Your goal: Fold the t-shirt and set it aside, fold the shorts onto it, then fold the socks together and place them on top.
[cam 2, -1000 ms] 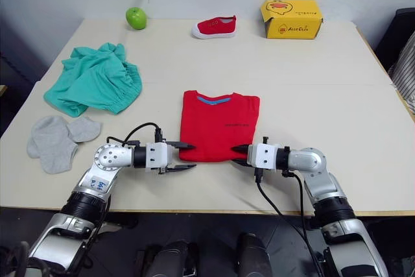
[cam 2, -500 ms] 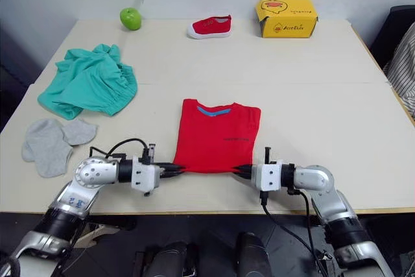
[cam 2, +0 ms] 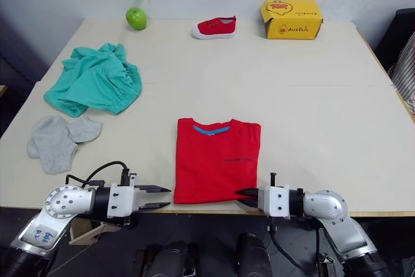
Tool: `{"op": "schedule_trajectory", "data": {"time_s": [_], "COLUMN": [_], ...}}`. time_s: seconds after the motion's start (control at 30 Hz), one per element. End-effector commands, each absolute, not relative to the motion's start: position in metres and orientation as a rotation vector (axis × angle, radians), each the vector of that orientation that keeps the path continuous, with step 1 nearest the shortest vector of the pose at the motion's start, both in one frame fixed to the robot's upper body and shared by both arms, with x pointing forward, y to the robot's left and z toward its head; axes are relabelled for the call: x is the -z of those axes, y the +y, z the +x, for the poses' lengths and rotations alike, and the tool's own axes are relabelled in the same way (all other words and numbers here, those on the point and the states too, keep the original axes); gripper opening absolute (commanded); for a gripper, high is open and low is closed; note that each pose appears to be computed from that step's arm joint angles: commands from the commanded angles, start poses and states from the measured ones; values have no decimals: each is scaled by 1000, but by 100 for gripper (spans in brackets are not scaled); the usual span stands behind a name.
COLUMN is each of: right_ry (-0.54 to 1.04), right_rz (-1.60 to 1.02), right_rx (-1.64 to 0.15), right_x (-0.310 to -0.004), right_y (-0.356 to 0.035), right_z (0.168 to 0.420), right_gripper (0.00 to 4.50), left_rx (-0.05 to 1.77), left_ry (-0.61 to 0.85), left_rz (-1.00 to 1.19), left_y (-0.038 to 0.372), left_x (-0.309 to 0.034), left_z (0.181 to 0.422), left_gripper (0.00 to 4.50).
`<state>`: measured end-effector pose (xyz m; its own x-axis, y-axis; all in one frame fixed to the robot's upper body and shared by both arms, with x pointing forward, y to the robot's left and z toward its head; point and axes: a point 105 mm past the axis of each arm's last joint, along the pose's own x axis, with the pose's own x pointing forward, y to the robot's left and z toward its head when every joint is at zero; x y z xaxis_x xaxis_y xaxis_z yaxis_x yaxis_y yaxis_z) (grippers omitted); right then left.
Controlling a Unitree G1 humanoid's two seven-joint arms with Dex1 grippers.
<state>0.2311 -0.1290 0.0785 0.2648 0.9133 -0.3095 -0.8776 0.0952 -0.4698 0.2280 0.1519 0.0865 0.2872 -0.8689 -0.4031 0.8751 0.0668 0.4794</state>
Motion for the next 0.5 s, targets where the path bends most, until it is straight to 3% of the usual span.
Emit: {"op": "schedule_trajectory", "data": {"time_s": [0.03,0.13,0.27,0.3,0.37,0.5], "right_ry": [-91,-41,-10,-12,-53,-88], "right_rz": [-585,-465,-314,-299,-236,-273], "right_rx": [-1368,-1400,-1391,-1387,-1374,-1349], "right_x": [-99,-120,-143,-146,-153,-140], "right_y": [-130,-136,-135,-134,-122,-96], "right_z": [222,211,211,212,223,244], "right_gripper": [188,281,418,378,334,188], "left_rx": [1291,1287,1276,1273,1269,1346], "left_ry": [-1,79,94,90,29,-13], "left_rz": [628,441,337,326,289,280], "left_y": [159,181,192,193,178,130], "left_x": [-104,-120,-141,-144,-155,-150], "left_z": [223,217,226,228,249,271], "left_gripper": [261,261,261,215,168,34]}}
